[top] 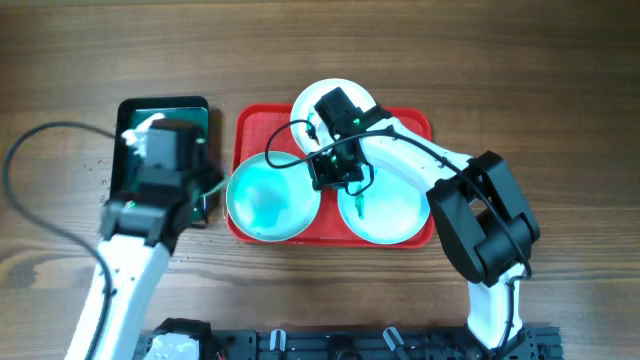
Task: Clean dirty plates on tray and stack at the side
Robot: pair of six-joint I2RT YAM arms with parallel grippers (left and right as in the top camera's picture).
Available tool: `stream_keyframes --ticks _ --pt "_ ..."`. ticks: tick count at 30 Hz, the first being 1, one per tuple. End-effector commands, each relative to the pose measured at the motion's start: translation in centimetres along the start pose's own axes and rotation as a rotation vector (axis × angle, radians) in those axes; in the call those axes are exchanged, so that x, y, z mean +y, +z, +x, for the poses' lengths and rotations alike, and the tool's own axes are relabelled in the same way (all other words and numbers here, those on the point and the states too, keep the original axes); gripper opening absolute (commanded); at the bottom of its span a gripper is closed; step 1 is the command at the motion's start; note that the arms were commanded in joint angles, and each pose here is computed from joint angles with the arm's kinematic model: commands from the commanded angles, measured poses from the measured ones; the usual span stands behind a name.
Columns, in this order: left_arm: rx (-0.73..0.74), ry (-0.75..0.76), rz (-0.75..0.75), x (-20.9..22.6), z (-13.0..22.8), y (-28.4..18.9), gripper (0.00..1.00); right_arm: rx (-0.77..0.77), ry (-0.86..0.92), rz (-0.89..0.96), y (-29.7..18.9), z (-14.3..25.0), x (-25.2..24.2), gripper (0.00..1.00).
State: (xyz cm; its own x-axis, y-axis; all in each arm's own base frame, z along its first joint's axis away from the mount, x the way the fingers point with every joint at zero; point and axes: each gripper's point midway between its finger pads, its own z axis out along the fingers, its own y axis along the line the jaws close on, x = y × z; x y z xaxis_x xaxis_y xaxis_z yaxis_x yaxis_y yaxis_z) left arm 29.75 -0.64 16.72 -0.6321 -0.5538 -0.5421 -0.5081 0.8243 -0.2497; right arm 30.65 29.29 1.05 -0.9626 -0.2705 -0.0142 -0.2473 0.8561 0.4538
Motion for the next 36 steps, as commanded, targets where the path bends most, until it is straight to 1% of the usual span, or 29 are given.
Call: stream_keyframes --ticks 1,3,6,8,11,13,20,23,27,28,30,36 --pt "0.013 -0.11 -0.044 3.3 -0.9 -0.7 0.04 -0.147 -0.091 0.023 -5.6 -2.1 2.5 0.04" --pt "0.045 -0.142 -0.088 4.9 -0.5 -0.6 0.04 -0.234 -0.113 0.149 -8.4 -2.5 2.1 0.04" --pt "0.047 -0.175 -0.119 6.2 -0.6 -0.5 0.04 -0.378 -0.16 0.364 -12.8 -2.6 1.9 0.04" --pt "0.044 -0.185 -0.124 6.4 -0.8 -0.5 0.04 -0.464 -0.193 0.476 -15.0 -2.6 2.3 0.04" --pt "0.044 -0.184 -0.124 6.4 -0.8 -0.5 0.04 -0.558 -0.225 0.616 -16.9 -2.8 2.6 0.04" --pt "0.05 -0.185 -0.116 6.3 -0.7 -0.5 0.04 -0.657 -0.255 0.803 -19.0 -3.0 2.5 0.04" --pt "0.051 -0.185 -0.115 6.3 -0.7 -0.5 0.04 -0.733 -0.483 1.044 -21.3 -3.1 5.3 0.04" --pt "0.051 -0.185 -0.115 6.3 -0.7 -0.5 0.04 -0.747 -0.615 1.137 -21.8 -2.6 7.6 0.04" --pt "0.051 -0.185 -0.115 6.3 -0.7 -0.5 0.04 -0.805 -0.738 1.294 -23.3 -1.4 11.0 0.04" --pt "0.051 -0.185 -0.115 6.3 -0.7 -0.5 0.04 -0.827 -0.758 1.32 -23.6 -1.0 12.0 0.04" --pt "0.051 -0.185 -0.115 6.3 -0.7 -0.5 0.04 -0.842 -0.768 1.312 -23.5 -0.6 12.7 0.04" --pt "0.051 -0.185 -0.115 6.3 -0.7 -0.5 0.04 -0.844 -0.765 1.182 -21.6 -0.7 13.2 0.04"
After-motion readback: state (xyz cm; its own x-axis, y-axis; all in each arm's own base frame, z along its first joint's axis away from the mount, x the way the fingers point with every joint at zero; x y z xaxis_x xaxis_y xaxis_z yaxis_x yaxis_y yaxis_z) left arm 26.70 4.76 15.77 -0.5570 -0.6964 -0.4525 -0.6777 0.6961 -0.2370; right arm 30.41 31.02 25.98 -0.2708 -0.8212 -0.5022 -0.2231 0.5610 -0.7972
